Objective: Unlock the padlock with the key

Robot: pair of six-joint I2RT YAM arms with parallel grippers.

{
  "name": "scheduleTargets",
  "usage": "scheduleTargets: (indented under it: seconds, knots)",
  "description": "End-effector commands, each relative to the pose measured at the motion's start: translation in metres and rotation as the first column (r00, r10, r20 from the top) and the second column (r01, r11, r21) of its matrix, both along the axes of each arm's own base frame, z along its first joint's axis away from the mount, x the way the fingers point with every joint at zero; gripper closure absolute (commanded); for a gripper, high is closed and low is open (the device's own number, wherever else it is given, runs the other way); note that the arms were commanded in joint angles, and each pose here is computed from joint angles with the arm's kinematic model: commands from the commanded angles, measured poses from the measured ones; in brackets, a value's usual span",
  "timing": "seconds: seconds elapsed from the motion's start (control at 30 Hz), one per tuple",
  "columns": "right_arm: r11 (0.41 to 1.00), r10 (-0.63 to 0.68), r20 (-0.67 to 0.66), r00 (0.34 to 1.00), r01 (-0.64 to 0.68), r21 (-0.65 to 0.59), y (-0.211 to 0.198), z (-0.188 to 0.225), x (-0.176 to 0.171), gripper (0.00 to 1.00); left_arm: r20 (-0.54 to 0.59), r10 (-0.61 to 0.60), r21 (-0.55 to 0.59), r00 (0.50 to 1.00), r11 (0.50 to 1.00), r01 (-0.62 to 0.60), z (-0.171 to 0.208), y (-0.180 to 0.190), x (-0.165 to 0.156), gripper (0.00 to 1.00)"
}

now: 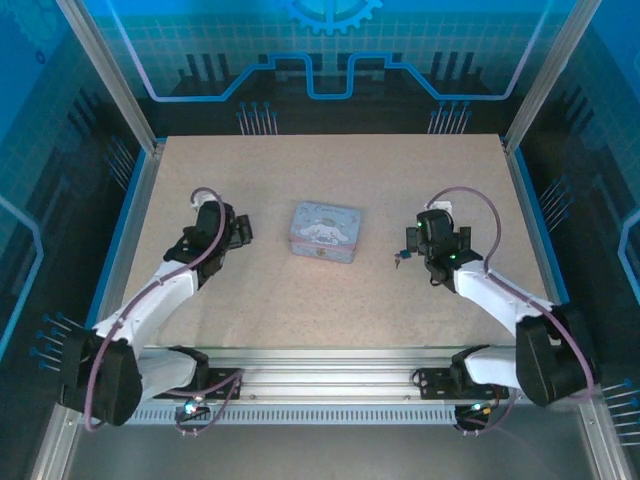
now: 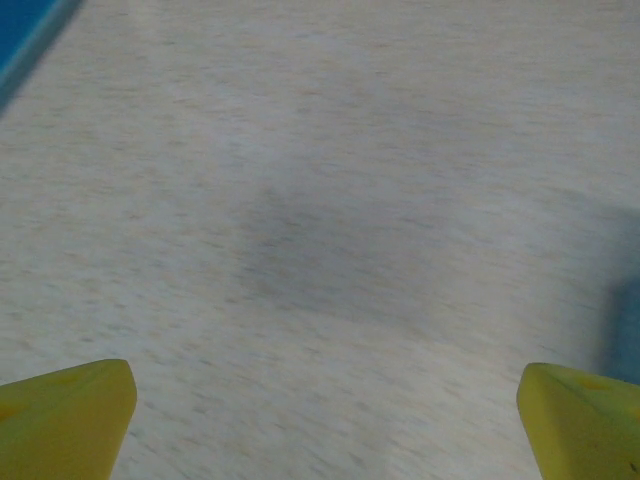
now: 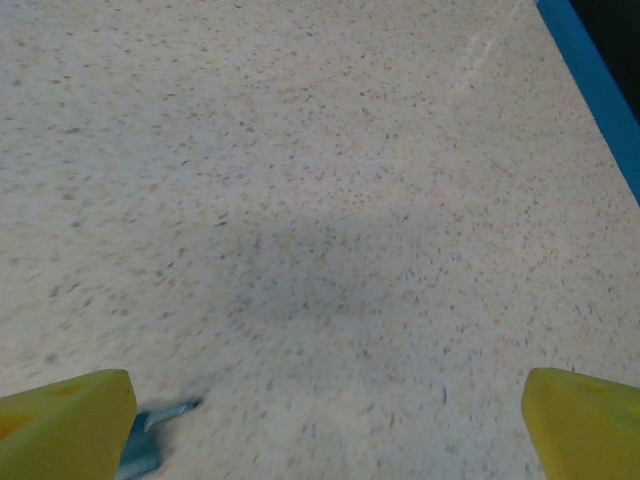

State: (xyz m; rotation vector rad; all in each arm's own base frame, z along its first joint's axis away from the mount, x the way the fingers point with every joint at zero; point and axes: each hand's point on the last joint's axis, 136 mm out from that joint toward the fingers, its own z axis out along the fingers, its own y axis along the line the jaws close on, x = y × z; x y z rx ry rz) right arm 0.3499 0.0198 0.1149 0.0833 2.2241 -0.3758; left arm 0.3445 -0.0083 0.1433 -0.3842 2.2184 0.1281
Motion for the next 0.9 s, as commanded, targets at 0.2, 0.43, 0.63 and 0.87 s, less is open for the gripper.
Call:
scheduleTargets:
  seconds: [0.2,0.43,0.63,0.87]
  knots:
    - [0.994,0.083,0.272,0.959,-0.058,-0.097,-0.006,0.01,0.041,0.0,0.212,-0.028,0.095,0.977,0.995,0.008,-0.035,0.032,0.042,0.01]
    - [0.962,0.229,0.333,0.915,-0.264,0.064,-0.001,-0.015,0.039,0.0,0.419,-0.167,0.168,0.893,0.98,0.105,-0.037,0.019,0.045,0.01]
    - [0.971,0.207,0.297,0.932,-0.234,0.058,-0.002,-0.017,0.045,0.0,0.349,-0.146,0.146,0.926,0.984,0.1,-0.044,0.02,0.049,0.01]
    - [0.947,0.265,0.274,0.924,-0.303,0.106,0.004,-0.021,0.048,0.0,0.343,-0.142,0.136,0.929,0.986,0.1,-0.045,0.022,0.05,0.01]
